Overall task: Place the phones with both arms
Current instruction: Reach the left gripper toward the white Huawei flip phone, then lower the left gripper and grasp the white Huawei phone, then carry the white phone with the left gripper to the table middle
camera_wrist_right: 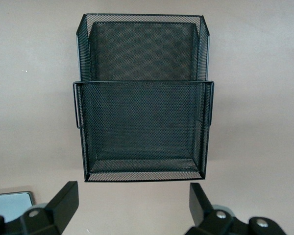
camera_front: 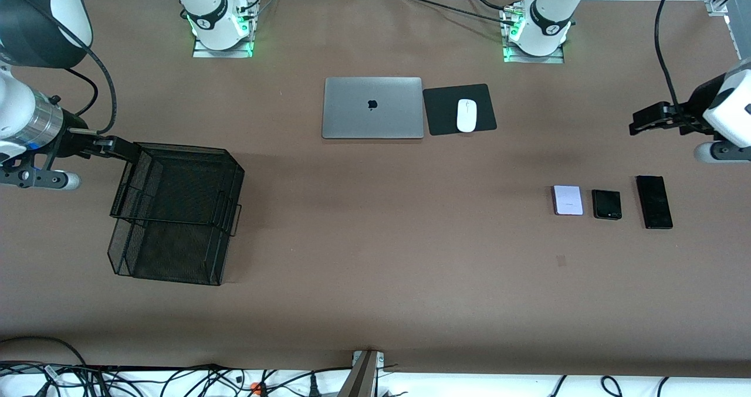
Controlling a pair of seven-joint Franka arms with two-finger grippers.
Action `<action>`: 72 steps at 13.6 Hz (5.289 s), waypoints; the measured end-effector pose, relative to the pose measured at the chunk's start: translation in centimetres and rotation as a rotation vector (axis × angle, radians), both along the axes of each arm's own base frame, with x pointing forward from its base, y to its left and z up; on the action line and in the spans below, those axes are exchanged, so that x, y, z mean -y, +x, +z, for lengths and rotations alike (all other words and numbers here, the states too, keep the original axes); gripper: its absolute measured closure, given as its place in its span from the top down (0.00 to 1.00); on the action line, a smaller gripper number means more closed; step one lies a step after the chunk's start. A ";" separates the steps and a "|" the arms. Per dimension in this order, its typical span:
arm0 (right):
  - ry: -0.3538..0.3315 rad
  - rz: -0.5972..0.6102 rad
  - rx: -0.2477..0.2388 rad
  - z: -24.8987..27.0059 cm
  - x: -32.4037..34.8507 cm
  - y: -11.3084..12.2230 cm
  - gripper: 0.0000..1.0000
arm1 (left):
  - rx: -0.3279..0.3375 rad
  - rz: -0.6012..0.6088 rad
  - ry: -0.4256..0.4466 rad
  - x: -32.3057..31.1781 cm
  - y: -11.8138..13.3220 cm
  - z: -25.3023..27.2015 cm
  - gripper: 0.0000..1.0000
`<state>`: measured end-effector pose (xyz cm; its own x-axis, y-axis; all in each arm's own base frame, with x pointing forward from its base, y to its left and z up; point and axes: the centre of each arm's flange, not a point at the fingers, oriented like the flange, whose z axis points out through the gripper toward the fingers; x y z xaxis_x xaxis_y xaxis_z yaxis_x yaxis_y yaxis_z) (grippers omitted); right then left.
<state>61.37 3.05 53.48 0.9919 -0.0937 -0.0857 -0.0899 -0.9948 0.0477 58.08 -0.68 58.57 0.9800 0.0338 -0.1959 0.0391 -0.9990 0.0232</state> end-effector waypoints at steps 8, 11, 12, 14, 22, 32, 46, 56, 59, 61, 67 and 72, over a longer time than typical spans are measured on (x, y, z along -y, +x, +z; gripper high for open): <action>0.000 0.000 -0.001 0.0 0.0 0.0 1.00 | -0.014 -0.088 -0.003 -2.0 3.1 -11.2 1.00; 0.000 0.001 -0.001 0.0 0.0 0.0 1.00 | 0.013 -0.100 -0.012 -4.5 4.0 -18.2 1.00; 0.000 0.001 -0.001 0.0 0.0 0.0 1.00 | 0.027 -0.099 -0.013 -5.2 4.2 -20.5 1.00; 0.000 0.001 -0.001 0.0 0.0 0.0 1.00 | 0.059 -0.099 -0.013 -5.7 4.2 -25.2 1.00; 0.001 0.001 -0.001 0.0 -0.1 0.0 1.00 | 0.167 -0.074 -0.002 -4.9 0.4 -37.6 1.00; 0.001 0.001 -0.001 0.0 -0.1 0.0 1.00 | 0.210 -0.037 0.004 -4.2 -3.3 -41.4 1.00; 0.001 0.001 -0.002 0.0 -0.1 0.0 1.00 | 0.224 0.030 0.005 -3.3 -2.9 -42.2 0.85; 0.001 0.001 -0.002 -0.1 -0.1 0.0 1.00 | 0.158 0.063 0.006 12.4 3.7 -34.0 0.85; 0.001 0.001 -0.002 -0.1 0.0 0.0 1.00 | 0.161 0.097 0.005 23.8 3.2 -34.1 0.85; 0.001 0.001 -0.002 0.0 -0.1 0.0 1.00 | 0.163 0.114 0.000 30.8 3.1 -34.3 0.85; 0.001 0.000 -0.001 0.0 0.0 0.0 1.00 | 0.204 0.110 -0.048 47.2 0.3 -36.8 0.85; 0.001 0.000 -0.001 0.0 0.0 0.0 1.00 | 0.252 0.065 -0.069 55.9 -4.0 -38.8 0.85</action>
